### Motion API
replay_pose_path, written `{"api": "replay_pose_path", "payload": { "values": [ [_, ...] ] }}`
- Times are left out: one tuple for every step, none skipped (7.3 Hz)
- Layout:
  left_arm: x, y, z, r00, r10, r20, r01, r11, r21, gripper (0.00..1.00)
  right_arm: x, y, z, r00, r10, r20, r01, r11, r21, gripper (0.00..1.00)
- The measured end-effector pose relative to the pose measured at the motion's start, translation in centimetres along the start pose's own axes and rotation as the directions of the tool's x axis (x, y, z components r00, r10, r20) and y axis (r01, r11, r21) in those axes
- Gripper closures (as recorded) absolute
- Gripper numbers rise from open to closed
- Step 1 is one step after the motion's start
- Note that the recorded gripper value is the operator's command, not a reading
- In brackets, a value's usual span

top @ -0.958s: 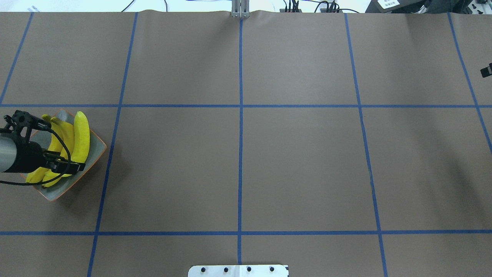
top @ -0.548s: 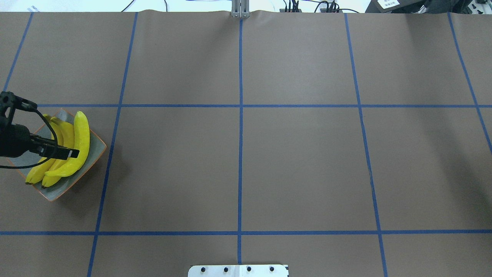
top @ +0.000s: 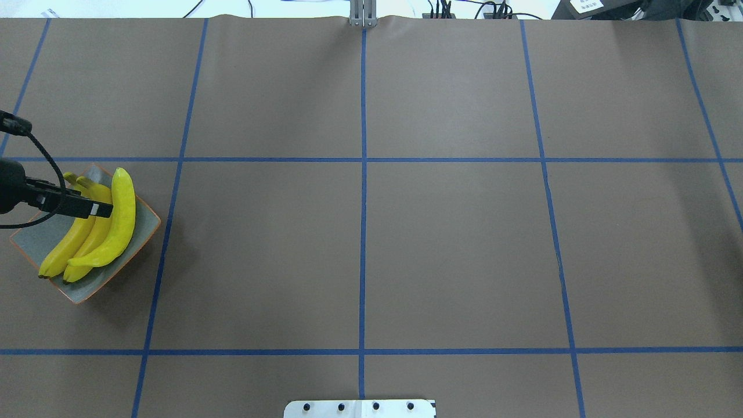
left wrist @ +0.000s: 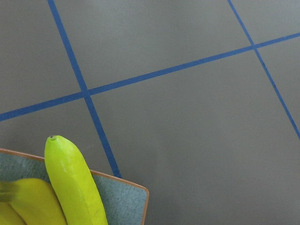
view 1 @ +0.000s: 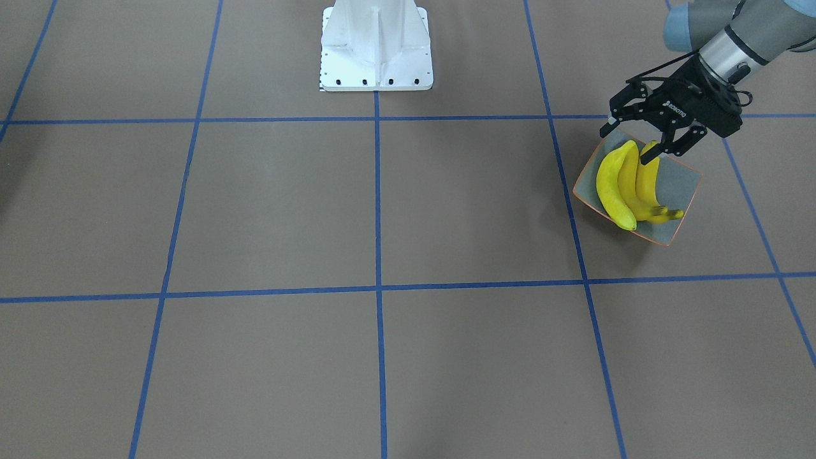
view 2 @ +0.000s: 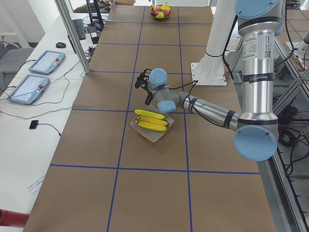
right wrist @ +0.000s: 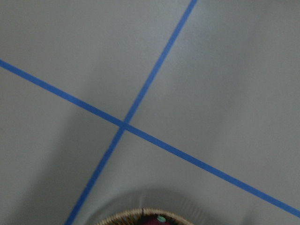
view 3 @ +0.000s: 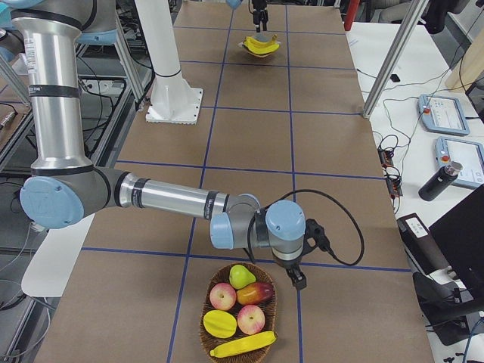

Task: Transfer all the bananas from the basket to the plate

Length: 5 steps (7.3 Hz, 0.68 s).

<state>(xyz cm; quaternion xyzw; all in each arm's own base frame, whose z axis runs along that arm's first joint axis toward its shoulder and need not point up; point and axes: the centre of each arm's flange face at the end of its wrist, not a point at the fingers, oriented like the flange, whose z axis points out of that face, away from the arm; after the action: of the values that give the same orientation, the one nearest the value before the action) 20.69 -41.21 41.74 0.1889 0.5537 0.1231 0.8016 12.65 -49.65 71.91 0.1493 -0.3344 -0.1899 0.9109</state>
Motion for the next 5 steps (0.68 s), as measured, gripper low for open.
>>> {"api": "replay_pose_path", "payload": {
  "values": [
    [0.3, -0.3, 0.0, 1.000, 0.003, -0.003, -0.003, 1.000, 0.005, 0.00, 2.0, 1.8, 0.8, 1.000, 0.017, 0.005, -0.017, 1.000, -0.016, 0.01],
    [0.6, -0.6, 0.0, 1.000, 0.004, -0.008, -0.004, 1.000, 0.010, 0.00, 3.2, 2.7, 1.6, 0.999, 0.046, 0.005, -0.046, 0.999, -0.020, 0.01],
    [0.9, -0.8, 0.0, 1.000, 0.005, -0.012, -0.005, 1.000, 0.013, 0.00, 4.2, 3.7, 2.8, 0.997, 0.081, -0.005, -0.081, 0.997, -0.006, 0.01],
    [1.0, -1.0, -0.1, 1.000, 0.007, -0.014, -0.007, 1.000, 0.016, 0.00, 5.1, 5.2, 4.3, 0.992, 0.121, -0.020, -0.121, 0.993, 0.018, 0.02],
    [1.2, -1.1, -0.1, 1.000, 0.009, -0.015, -0.008, 1.000, 0.018, 0.00, 5.9, 6.7, 5.8, 0.986, 0.165, -0.039, -0.163, 0.986, 0.041, 0.03]
  ]
}}
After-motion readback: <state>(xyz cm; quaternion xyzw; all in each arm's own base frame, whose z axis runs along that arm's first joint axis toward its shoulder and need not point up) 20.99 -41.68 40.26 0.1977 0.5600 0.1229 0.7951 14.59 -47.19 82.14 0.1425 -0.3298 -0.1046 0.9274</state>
